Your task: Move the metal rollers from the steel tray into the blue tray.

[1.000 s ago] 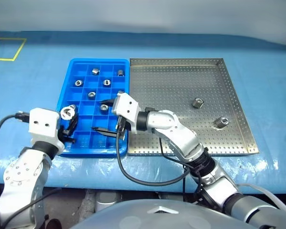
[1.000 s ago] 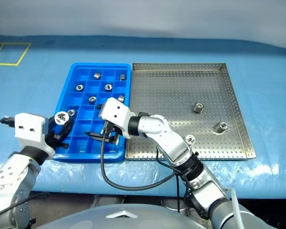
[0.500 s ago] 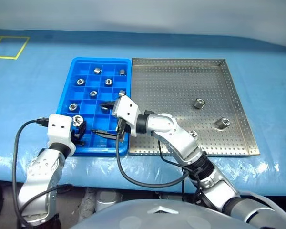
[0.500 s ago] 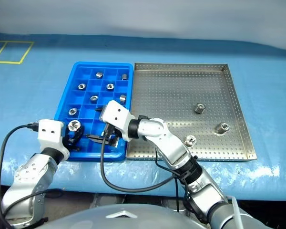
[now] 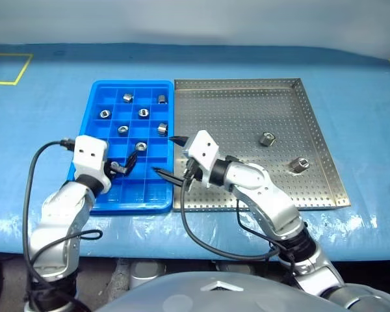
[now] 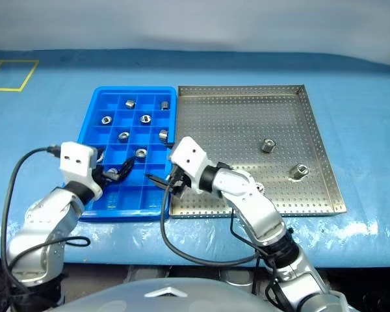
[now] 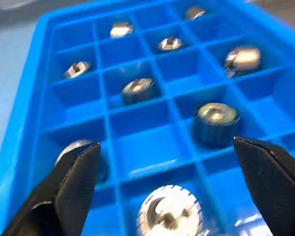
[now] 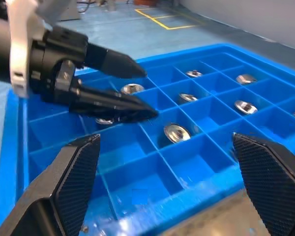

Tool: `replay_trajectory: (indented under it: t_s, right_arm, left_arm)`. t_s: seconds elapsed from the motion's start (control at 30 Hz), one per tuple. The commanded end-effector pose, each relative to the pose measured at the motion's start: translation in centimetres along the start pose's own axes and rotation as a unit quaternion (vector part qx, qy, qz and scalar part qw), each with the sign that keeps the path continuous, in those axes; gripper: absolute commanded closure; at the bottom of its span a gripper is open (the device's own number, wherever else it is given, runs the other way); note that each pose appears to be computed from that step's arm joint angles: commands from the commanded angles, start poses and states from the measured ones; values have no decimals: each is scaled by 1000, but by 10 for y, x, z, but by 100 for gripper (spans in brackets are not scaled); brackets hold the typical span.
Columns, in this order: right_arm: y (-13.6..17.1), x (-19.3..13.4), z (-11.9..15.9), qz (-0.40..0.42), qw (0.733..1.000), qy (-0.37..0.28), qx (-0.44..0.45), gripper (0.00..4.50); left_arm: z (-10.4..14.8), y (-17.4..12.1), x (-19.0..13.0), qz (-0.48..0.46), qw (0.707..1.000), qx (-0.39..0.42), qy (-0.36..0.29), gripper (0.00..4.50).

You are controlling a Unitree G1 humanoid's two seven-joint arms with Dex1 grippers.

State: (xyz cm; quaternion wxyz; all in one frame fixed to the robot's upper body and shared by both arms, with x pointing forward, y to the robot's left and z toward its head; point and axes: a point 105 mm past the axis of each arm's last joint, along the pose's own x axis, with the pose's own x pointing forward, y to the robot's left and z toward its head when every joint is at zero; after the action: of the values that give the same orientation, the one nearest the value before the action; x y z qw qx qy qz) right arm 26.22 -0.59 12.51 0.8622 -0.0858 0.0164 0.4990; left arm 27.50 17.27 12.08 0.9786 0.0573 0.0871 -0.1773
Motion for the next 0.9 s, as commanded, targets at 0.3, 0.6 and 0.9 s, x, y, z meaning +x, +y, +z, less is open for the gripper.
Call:
replay_trajectory:
  t_s: [0.3, 0.6, 0.9]
  right_arm:
    - [-35, -86, -9, -162, 986, 46, 0, 0]
    - [-30, -130, -46, -282, 956, 65, 47, 0]
    - [-17, -149, -59, -334, 936, 73, 84, 0]
  left_arm:
    - [48, -92, 51, -380, 915, 125, -61, 1]
    - [26, -144, 76, -532, 832, 154, -40, 1]
    - [11, -169, 90, -575, 793, 199, -18, 1]
